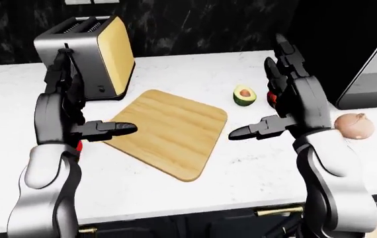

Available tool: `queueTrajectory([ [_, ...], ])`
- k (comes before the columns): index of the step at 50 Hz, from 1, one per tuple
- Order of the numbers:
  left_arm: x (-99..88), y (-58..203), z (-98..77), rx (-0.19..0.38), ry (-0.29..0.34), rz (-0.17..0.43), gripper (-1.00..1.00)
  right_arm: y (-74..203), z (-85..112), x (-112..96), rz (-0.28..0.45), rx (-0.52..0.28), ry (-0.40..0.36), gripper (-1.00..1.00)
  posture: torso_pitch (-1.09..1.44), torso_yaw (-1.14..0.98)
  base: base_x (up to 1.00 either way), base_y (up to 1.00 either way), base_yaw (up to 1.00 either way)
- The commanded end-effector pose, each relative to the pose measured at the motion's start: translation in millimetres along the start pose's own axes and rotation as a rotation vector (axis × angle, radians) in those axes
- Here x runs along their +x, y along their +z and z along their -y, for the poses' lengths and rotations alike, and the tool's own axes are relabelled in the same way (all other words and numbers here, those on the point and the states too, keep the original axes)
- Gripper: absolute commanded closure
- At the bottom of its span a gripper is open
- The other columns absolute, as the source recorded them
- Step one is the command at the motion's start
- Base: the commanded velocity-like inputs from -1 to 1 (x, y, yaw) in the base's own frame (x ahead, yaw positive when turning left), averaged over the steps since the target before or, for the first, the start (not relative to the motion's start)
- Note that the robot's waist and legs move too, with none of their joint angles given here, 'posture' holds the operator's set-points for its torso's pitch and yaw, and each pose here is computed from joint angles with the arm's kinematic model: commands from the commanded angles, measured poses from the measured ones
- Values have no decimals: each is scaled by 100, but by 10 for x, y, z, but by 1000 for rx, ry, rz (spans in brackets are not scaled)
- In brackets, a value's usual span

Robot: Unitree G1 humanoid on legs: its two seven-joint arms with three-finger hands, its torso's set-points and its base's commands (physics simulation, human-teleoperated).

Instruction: Place the avocado, onion, tomato and bell pepper on the cutting board.

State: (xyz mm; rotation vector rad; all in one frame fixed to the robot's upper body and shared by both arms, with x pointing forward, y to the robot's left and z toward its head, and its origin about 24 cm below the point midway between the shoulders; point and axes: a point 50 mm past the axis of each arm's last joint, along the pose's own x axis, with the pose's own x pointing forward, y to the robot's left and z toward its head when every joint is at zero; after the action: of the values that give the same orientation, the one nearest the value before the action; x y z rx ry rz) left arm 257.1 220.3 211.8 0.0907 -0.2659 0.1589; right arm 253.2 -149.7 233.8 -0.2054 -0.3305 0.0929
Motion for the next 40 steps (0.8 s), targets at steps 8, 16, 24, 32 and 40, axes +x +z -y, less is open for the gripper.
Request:
queueTrajectory([
  [8, 20, 161, -3, 17, 10, 86, -100, 155, -10, -20, 95, -22, 11, -100, 0, 0, 0, 0, 0],
  [16, 40, 154, -43, 32, 41, 85, -100, 136, -7, -34, 89, -24, 8, -100, 0, 0, 0, 0, 0],
  [24, 80, 190, -174, 25, 119, 77, -100, 122, -17, -33, 91, -19, 12, -100, 0, 0, 0, 0, 0],
  [32, 86, 139, -407, 129, 217, 73, -100, 128, -23, -20, 90, -22, 17, -100, 0, 0, 0, 0, 0],
  [40, -13, 188, -597, 169, 272, 65, -100, 98, -42, 7, 86, -18, 25, -100, 0, 0, 0, 0, 0],
])
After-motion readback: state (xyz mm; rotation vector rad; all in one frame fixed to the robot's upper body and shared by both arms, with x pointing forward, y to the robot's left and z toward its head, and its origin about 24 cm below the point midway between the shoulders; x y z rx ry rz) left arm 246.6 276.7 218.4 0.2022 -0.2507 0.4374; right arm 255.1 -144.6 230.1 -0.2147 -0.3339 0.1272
